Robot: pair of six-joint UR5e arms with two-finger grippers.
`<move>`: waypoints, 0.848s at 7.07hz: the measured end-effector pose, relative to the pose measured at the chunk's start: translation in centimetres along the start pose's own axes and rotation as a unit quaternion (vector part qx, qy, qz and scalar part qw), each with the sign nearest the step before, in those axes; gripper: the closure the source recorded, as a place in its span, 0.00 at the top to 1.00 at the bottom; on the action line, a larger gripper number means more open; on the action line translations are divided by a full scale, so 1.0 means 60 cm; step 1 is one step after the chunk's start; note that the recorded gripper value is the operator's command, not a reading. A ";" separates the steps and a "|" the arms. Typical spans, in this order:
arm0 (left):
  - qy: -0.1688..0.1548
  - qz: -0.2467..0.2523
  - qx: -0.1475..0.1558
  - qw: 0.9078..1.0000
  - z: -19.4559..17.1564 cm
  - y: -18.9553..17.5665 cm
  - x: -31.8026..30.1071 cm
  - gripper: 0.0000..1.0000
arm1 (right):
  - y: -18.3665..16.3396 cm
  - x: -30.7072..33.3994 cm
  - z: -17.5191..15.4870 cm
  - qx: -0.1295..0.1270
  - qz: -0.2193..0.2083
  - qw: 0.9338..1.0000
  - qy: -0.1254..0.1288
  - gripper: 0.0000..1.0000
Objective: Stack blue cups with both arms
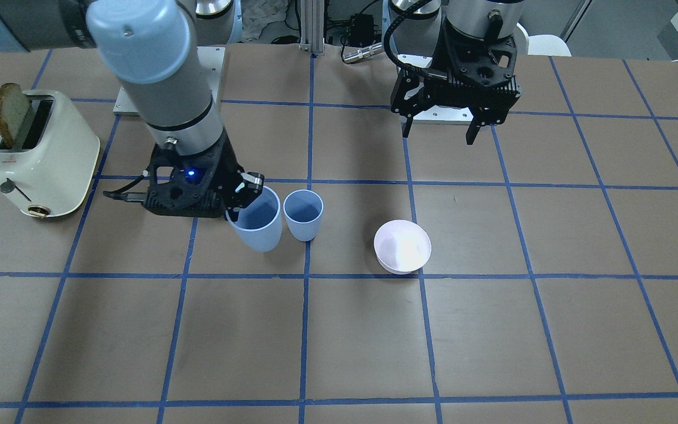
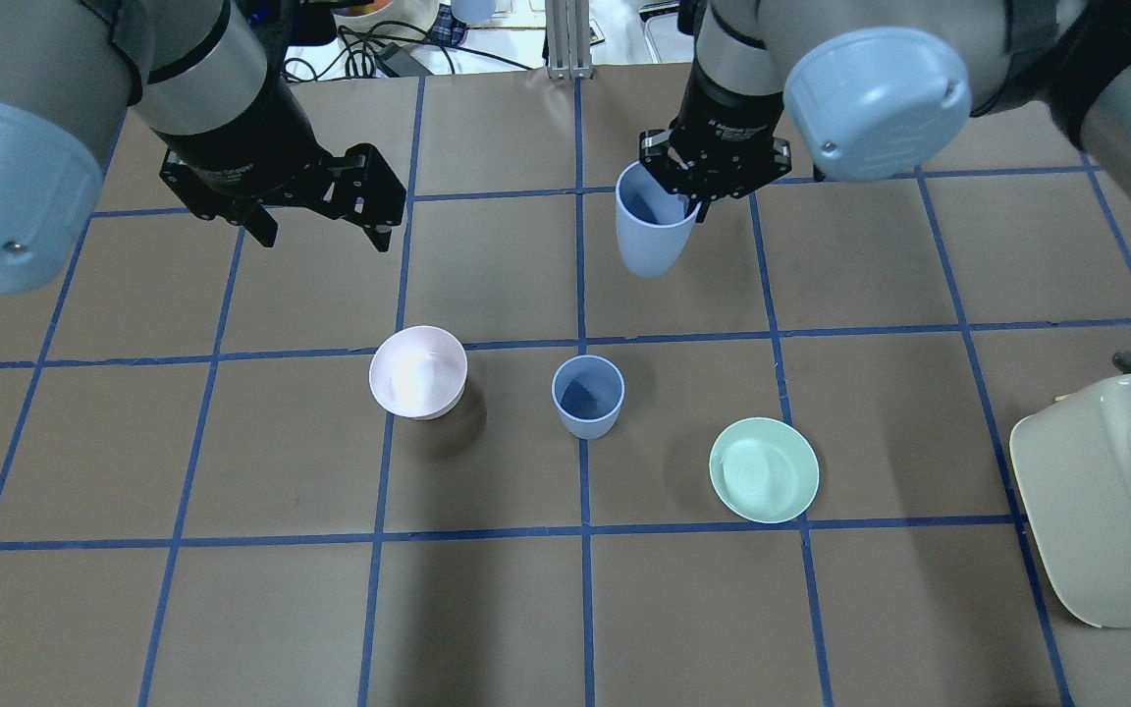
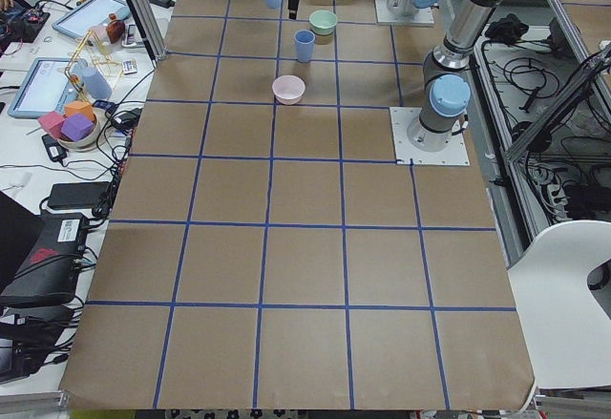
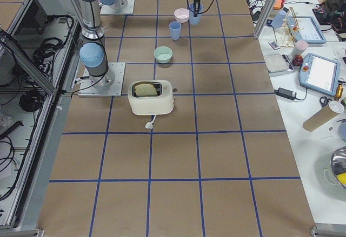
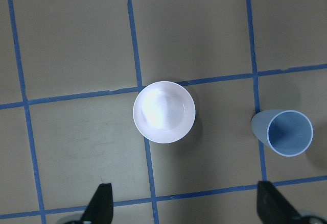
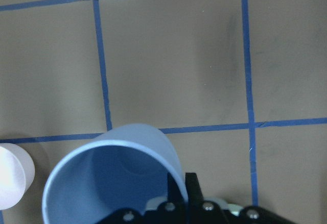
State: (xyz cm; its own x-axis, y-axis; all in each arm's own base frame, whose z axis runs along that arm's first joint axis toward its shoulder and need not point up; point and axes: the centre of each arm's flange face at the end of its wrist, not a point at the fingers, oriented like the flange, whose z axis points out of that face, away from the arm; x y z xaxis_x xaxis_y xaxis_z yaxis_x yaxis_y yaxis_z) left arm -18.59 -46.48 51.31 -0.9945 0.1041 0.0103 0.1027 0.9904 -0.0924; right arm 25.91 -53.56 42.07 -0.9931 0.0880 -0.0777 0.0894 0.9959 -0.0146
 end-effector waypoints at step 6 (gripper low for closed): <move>0.000 0.000 0.000 1.000 0.000 0.000 0.000 1.00 | 0.094 -0.056 0.072 -0.008 0.018 1.000 0.001 0.00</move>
State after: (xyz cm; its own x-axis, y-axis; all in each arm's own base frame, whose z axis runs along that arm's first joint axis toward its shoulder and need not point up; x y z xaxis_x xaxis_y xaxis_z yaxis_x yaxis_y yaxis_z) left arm -18.58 -46.48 51.31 -0.9945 0.1040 0.0093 0.1027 0.9904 -0.0924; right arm 30.10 -48.35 37.95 -0.9895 0.1229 -0.0766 0.1229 0.9924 0.0046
